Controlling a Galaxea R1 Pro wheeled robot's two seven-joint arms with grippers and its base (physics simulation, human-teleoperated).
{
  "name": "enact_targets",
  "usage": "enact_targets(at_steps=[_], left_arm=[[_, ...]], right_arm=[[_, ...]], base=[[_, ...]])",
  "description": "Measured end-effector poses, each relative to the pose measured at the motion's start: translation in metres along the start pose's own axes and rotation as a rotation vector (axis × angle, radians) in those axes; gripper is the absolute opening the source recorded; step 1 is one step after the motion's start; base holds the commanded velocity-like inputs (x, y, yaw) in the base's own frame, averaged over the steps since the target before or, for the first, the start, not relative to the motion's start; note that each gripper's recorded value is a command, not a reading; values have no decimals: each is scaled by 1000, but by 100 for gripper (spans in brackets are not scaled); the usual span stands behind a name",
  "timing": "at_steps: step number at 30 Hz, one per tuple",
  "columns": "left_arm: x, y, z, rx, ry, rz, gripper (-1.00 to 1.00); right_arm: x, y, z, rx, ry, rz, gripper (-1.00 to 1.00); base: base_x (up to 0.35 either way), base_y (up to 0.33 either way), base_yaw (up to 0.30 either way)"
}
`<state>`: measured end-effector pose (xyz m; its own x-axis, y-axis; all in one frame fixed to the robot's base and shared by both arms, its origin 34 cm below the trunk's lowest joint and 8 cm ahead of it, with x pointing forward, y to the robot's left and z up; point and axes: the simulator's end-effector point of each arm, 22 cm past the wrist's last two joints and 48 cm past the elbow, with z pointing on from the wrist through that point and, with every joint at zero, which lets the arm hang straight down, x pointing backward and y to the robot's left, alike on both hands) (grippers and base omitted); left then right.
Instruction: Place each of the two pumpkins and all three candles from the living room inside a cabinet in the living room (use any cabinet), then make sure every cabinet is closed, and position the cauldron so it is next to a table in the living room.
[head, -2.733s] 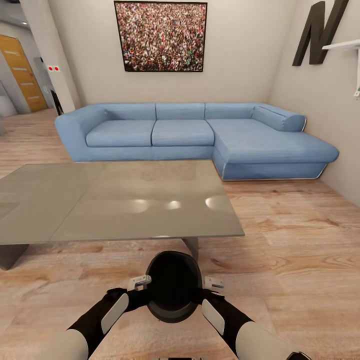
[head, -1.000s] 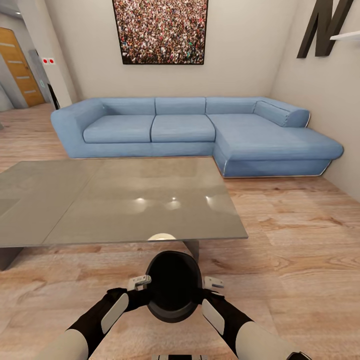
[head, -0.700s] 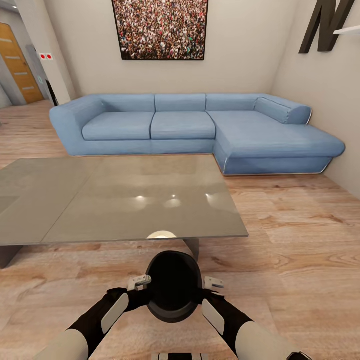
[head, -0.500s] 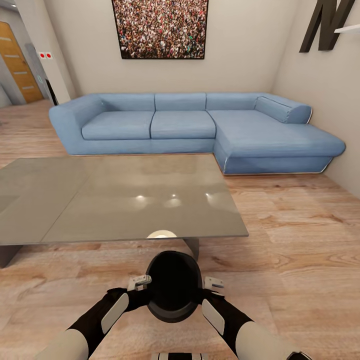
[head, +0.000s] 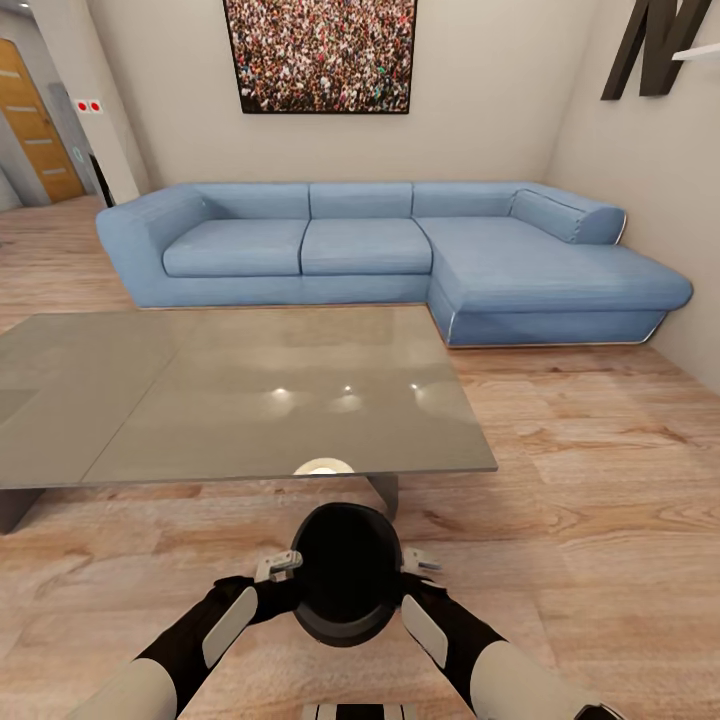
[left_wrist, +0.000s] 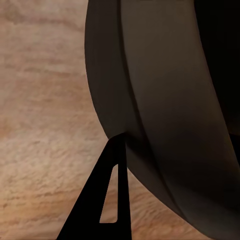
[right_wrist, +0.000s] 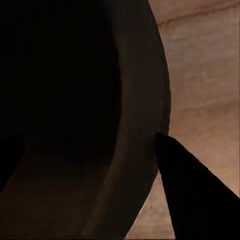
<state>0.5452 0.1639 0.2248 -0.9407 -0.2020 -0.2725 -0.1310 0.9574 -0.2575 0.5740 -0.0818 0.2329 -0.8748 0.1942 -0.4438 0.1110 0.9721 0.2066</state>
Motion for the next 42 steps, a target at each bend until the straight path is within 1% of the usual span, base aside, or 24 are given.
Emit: enact_targets(at_steps=[1, 2, 3, 6, 13, 14, 15, 26, 42], left_arm=[[1, 0, 0, -3, 1, 2, -100], [3, -2, 1, 10, 7, -2, -100], [6, -5, 2, 23, 13, -22, -100], [1, -5, 0, 20, 1, -6, -100], [1, -5, 0, 20, 1, -8, -100], [1, -5, 0, 20, 1, -8, 100], [-1, -8, 0, 32, -1, -21, 100], [0, -8, 0, 33, 0, -22, 100], [-24, -18, -25, 42, -56, -6, 100]], right_arm=[[-9, 10, -2, -22, -19, 4, 100], [-9, 10, -2, -23, -19, 5, 100], [-9, 10, -2, -23, -19, 5, 100], [-9, 10, -2, -23, -19, 5, 100], [-9, 10, -2, -23, -19, 5, 100], [-9, 10, -2, -23, -19, 5, 100], [-9, 10, -2, -23, -20, 5, 100], [-9, 10, -2, -23, -20, 5, 100], [-39, 19, -25, -36, -83, -4, 100]], base=[[0, 0, 0], [0, 0, 0], [0, 0, 0], [0, 0, 0], [0, 0, 0], [0, 0, 0], [0, 0, 0], [0, 0, 0], [0, 0, 0]])
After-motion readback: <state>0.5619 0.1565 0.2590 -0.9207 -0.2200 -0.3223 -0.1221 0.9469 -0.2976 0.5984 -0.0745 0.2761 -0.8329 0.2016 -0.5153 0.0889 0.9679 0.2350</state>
